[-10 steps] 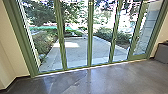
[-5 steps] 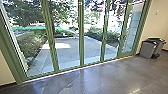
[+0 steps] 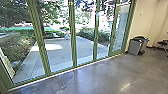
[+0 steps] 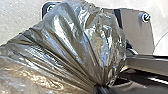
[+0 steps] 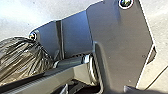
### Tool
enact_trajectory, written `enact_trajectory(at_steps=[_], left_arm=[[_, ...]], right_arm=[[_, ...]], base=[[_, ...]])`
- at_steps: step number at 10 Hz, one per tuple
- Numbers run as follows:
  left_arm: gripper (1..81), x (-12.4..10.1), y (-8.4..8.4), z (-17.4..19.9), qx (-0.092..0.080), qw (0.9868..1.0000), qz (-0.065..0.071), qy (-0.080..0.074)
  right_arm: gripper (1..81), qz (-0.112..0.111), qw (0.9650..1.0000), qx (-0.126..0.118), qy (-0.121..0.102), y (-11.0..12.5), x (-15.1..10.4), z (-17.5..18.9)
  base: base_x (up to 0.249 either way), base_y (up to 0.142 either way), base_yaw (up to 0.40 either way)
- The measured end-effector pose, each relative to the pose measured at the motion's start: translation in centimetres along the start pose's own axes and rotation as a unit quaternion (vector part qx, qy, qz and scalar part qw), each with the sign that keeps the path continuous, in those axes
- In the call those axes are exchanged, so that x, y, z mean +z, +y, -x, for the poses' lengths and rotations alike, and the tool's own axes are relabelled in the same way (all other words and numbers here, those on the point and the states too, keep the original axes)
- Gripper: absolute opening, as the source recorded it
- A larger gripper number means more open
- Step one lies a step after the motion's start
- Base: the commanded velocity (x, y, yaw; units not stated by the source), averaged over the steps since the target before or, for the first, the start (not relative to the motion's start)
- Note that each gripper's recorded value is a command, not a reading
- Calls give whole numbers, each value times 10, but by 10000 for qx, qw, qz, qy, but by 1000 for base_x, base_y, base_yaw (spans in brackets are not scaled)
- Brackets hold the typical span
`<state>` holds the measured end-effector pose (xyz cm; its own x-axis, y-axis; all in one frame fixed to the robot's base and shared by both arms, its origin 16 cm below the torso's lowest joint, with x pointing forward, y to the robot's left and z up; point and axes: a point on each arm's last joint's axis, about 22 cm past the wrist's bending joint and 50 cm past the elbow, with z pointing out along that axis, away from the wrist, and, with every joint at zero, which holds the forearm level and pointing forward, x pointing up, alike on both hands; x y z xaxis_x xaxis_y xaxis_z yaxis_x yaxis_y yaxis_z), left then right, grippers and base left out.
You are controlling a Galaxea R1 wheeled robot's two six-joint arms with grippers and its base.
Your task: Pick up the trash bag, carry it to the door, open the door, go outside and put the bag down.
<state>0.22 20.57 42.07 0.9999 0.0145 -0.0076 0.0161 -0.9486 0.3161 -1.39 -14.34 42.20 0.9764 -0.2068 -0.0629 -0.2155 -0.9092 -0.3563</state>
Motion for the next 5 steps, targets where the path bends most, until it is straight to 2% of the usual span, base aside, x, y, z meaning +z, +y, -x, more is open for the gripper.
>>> enact_trajectory(at_steps=[5], left_arm=[[10, 0, 0, 2, 0, 10000, 2, -10]], right_arm=[[811, -5, 10000, 3, 21, 0, 0, 0]], base=[[0, 0, -227]])
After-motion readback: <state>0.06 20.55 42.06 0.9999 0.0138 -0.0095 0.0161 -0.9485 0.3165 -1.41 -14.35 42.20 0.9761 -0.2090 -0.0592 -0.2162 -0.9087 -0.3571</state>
